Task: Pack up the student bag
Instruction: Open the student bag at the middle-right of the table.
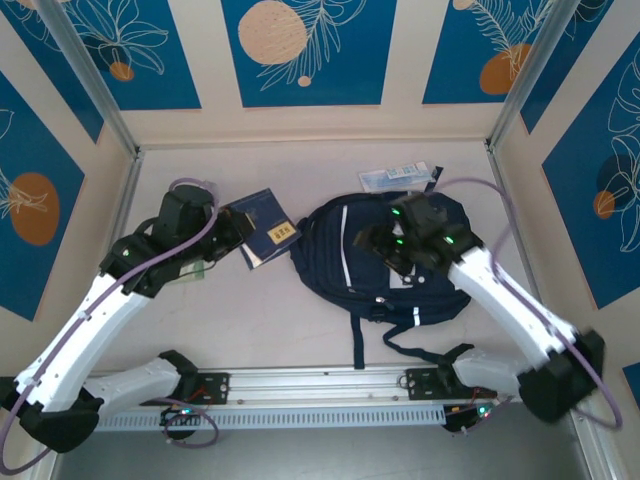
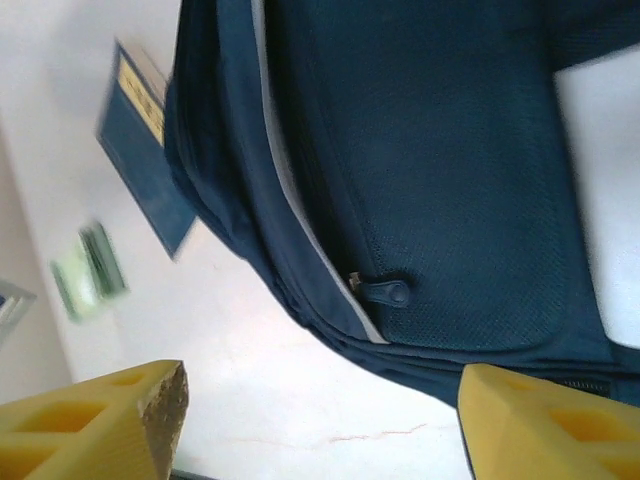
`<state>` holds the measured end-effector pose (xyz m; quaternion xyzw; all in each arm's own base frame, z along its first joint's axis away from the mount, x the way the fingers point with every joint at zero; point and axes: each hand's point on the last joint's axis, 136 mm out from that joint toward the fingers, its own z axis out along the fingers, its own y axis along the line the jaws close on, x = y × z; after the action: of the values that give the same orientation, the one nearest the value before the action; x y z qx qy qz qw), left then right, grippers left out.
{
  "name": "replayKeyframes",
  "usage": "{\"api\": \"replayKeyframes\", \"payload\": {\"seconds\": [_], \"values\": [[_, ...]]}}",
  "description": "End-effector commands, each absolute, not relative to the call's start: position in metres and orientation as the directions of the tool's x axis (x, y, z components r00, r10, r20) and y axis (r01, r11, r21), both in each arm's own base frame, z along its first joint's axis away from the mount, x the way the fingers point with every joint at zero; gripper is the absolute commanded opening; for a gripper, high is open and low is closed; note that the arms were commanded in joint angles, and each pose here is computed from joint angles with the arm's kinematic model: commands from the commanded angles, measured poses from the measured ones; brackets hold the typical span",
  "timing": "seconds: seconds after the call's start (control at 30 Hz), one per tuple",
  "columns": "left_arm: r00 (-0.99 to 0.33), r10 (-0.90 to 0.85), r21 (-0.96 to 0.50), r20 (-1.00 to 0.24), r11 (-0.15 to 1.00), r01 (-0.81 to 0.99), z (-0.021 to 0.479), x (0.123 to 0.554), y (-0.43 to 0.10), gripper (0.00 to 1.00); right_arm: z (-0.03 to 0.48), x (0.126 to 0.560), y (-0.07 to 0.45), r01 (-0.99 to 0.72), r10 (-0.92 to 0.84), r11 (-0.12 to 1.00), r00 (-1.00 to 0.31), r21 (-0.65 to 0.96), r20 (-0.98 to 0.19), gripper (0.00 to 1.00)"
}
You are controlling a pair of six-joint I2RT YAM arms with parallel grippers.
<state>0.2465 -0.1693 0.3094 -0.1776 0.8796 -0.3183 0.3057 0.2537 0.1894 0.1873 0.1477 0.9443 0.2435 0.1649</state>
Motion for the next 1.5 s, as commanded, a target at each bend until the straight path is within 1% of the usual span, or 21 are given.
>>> {"api": "replayKeyframes", "payload": {"seconds": [0.0,0.07,0.17,0.2,0.27,0.33,0.43,0.57,0.63,0.67,0.7,0.77,0.83,0.9,0.97,1.03,1.1,1.13,1.3,1.4,1.47], "values": [[-0.768,-0.468,-0.638,-0.438,0.764,-0.101,0.305,0.246,-0.164,0.00,0.174,0.251,0.206,-0.029,0.037,0.974,-0.958,0.226,-0.283,0.80],[-0.774,-0.458,-0.635,-0.437,0.767,-0.095,0.305,0.246,-0.163,0.00,0.164,0.262,0.217,-0.069,-0.033,0.989,-0.965,0.128,-0.261,0.85],[-0.772,-0.458,-0.624,-0.440,0.774,-0.103,0.303,0.246,-0.155,0.00,0.142,0.278,0.220,-0.022,-0.019,1.000,-0.980,0.010,-0.200,0.90],[-0.771,-0.463,-0.625,-0.438,0.773,-0.110,0.303,0.246,-0.152,0.00,0.135,0.281,0.222,-0.019,-0.022,1.000,-0.984,-0.019,-0.178,0.92],[-0.773,-0.470,-0.629,-0.427,0.768,-0.119,0.301,0.245,-0.148,0.00,0.122,0.285,0.229,-0.029,-0.036,0.998,-0.988,-0.049,-0.149,0.93],[-0.778,-0.477,-0.636,-0.409,0.760,-0.131,0.298,0.245,-0.145,0.00,0.112,0.292,0.235,-0.038,-0.050,0.996,-0.988,-0.083,-0.147,0.92],[-0.783,-0.484,-0.639,-0.391,0.755,-0.148,0.295,0.244,-0.141,0.00,0.101,0.300,0.241,-0.050,-0.067,0.991,-0.987,-0.120,-0.145,0.85],[-0.783,-0.492,-0.638,-0.381,0.752,-0.162,0.292,0.245,-0.136,0.00,0.089,0.311,0.251,-0.074,-0.093,0.986,-0.987,-0.147,-0.131,0.84],[-0.785,-0.499,-0.643,-0.368,0.746,-0.173,0.289,0.245,-0.135,0.00,0.081,0.317,0.251,-0.083,-0.109,0.978,-0.986,-0.193,-0.127,0.83],[-0.786,-0.502,-0.646,-0.362,0.742,-0.177,0.288,0.246,-0.135,0.00,0.077,0.319,0.251,-0.089,-0.117,0.973,-0.985,-0.212,-0.124,0.81],[-0.787,-0.504,-0.650,-0.357,0.739,-0.178,0.287,0.246,-0.135,0.00,0.075,0.320,0.250,-0.092,-0.124,0.966,-0.985,-0.241,-0.122,0.76],[-0.787,-0.505,-0.652,-0.354,0.737,-0.180,0.287,0.246,-0.134,0.00,0.071,0.321,0.248,-0.101,-0.140,0.955,-0.982,-0.280,-0.125,0.64],[-0.787,-0.505,-0.650,-0.355,0.738,-0.181,0.285,0.246,-0.133,0.00,0.068,0.319,0.247,-0.107,-0.150,0.950,-0.981,-0.295,-0.126,0.49],[-0.787,-0.505,-0.649,-0.354,0.739,-0.182,0.284,0.247,-0.133,0.00,0.068,0.316,0.245,-0.111,-0.154,0.948,-0.980,-0.298,-0.123,0.36],[-0.787,-0.506,-0.650,-0.352,0.737,-0.183,0.283,0.247,-0.133,0.00,0.070,0.314,0.243,-0.123,-0.166,0.947,-0.978,-0.296,-0.127,0.25],[-0.785,-0.508,-0.654,-0.353,0.735,-0.181,0.284,0.247,-0.133,0.00,0.078,0.312,0.246,-0.154,-0.196,0.950,-0.971,-0.272,-0.136,0.11],[-0.783,-0.508,-0.650,-0.359,0.738,-0.181,0.284,0.248,-0.131,0.00,0.088,0.309,0.249,-0.195,-0.232,0.953,-0.962,-0.232,-0.145,0.01],[-0.782,-0.504,-0.648,-0.367,0.742,-0.173,0.284,0.248,-0.131,0.00,0.094,0.305,0.253,-0.222,-0.254,0.954,-0.955,-0.200,-0.152,0.00],[-0.785,-0.483,-0.629,-0.388,0.761,-0.158,0.283,0.248,-0.129,0.00,0.128,0.290,0.254,-0.288,-0.291,0.956,-0.927,-0.045,-0.235,0.00],[-0.815,-0.464,-0.646,-0.347,0.748,-0.151,0.274,0.246,-0.138,0.00,0.152,0.279,0.253,-0.326,-0.282,0.938,-0.916,0.117,-0.286,0.00],[-0.843,-0.444,-0.677,-0.303,0.723,-0.138,0.267,0.244,-0.150,0.00,0.169,0.271,0.251,-0.360,-0.276,0.908,-0.898,0.214,-0.342,0.00]]}}
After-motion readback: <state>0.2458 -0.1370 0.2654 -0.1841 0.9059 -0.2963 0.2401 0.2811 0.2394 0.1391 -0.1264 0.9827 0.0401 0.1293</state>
